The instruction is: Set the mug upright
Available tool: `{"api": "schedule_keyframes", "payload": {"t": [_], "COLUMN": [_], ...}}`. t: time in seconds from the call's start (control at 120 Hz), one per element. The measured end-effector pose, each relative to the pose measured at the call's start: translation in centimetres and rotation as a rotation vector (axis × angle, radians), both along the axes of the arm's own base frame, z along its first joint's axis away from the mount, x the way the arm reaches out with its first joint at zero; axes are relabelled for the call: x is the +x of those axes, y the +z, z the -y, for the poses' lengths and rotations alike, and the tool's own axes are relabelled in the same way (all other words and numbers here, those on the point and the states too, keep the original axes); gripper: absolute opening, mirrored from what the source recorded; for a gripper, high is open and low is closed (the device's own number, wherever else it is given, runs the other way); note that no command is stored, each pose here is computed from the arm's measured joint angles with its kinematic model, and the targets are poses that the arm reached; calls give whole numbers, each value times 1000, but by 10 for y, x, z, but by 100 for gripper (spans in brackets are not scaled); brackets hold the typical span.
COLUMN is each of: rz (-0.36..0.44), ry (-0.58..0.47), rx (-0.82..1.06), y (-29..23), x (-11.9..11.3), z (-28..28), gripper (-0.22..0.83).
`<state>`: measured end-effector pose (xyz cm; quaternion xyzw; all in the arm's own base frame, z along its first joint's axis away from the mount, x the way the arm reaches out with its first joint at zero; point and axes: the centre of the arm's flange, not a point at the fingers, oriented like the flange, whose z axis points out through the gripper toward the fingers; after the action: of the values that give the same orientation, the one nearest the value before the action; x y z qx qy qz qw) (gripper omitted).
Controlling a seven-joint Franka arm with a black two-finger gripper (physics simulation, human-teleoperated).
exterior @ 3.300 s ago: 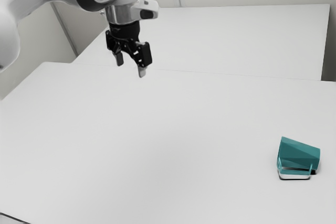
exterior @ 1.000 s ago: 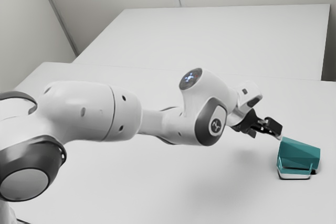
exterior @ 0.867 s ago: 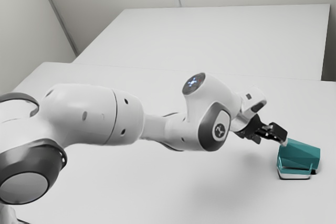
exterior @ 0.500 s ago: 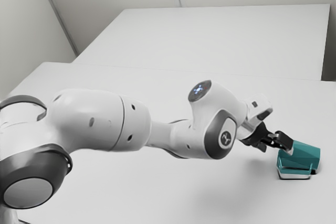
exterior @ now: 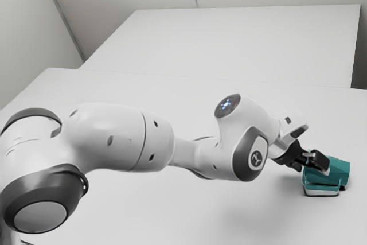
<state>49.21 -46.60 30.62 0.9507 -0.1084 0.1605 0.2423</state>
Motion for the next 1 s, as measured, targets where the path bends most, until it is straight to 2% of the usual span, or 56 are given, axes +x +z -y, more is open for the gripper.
{"api": "schedule_keyframes", "payload": {"t": [0.2, 0.467, 1.0], "rz": [16, 40, 83], "ry": [-11, -14, -57], "rx": [-9, -26, -51], "y": [0, 13, 23], "x": [-6, -2, 5], "z": [11, 17, 51], "gripper": [35, 17, -10]}}
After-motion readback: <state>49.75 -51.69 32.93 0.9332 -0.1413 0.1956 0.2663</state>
